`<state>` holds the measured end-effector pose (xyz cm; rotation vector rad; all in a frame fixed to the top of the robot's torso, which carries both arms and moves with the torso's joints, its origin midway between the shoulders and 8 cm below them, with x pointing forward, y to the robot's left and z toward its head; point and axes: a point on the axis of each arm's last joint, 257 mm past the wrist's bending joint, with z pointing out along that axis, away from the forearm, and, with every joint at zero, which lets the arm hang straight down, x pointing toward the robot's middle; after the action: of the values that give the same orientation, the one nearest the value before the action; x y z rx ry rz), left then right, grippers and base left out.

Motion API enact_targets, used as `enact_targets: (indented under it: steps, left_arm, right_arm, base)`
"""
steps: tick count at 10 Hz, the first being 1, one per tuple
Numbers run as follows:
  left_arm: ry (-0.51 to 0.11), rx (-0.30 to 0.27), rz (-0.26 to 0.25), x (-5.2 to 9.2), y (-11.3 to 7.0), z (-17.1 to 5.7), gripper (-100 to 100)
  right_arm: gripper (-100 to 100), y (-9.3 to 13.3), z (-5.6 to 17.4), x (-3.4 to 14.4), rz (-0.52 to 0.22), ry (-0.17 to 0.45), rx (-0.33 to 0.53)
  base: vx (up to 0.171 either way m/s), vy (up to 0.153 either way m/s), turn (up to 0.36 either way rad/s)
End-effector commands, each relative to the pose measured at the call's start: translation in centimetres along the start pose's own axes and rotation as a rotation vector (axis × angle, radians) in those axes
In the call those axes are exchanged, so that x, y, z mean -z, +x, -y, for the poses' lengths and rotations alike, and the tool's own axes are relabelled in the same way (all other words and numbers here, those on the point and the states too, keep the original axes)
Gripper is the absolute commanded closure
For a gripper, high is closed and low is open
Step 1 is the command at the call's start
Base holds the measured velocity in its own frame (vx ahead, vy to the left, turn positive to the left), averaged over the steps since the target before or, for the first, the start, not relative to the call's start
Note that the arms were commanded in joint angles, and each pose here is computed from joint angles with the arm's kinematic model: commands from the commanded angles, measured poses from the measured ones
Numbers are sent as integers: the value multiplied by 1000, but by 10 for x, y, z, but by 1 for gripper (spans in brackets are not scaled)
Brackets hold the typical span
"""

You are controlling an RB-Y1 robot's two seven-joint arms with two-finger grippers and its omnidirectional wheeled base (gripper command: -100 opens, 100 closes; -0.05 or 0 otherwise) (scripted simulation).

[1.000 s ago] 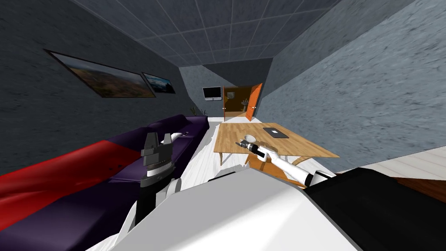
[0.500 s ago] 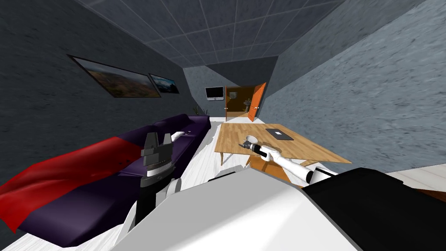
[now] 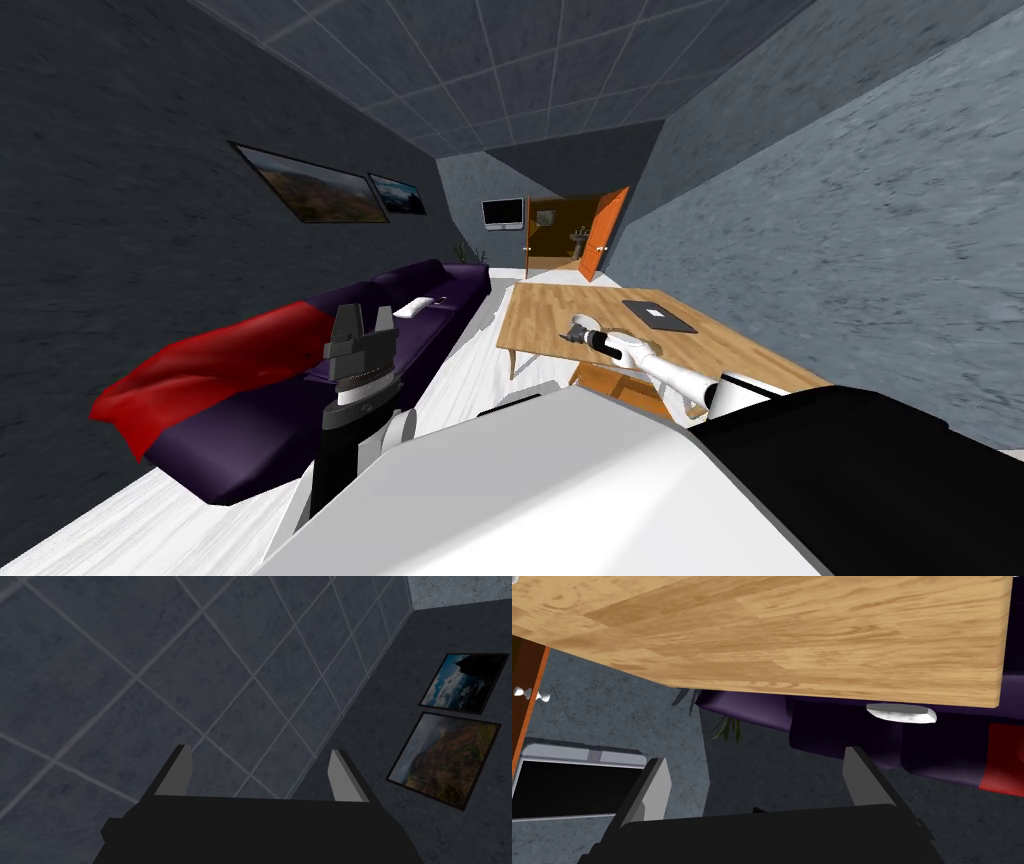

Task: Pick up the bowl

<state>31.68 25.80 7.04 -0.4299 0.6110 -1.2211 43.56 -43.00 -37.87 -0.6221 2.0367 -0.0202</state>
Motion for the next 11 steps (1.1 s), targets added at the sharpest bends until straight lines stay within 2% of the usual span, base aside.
enact_targets:
  steps: [1,2,3,4,5,6,9,10,11]
  left_arm:
    - [0,0,0,0,0,0,0]
    - [0,0,0,0,0,0,0]
    - [0,0,0,0,0,0,0]
    - [0,0,0,0,0,0,0]
    - [0,0,0,0,0,0,0]
    - [0,0,0,0,0,0,0]
    - [0,0,0,0,0,0,0]
    - [0,0,0,0,0,0,0]
    - [0,0,0,0,0,0,0]
  right_arm:
    - [-100,32,23,14,-88,26,109]
    - [-100,41,27,17,-106,35,109]
    - [-100,59,41,26,-157,45,171]
    - [-100,61,43,27,-163,49,170]
    - [-100,76,54,35,-207,52,229]
    - [-100,81,57,37,-218,58,227]
    - [-100,127,85,66,-355,58,368]
    - [-100,129,86,67,-360,60,367]
    - [-100,143,91,76,-400,54,403]
  base:
    - [4,-65,224]
    - [8,-49,28]
    - [8,-36,114]
    - [4,-28,92]
    - [6,-30,153]
    - [4,-31,62]
    - [0,-51,169]
    - [5,-51,52]
    - [9,-43,79]
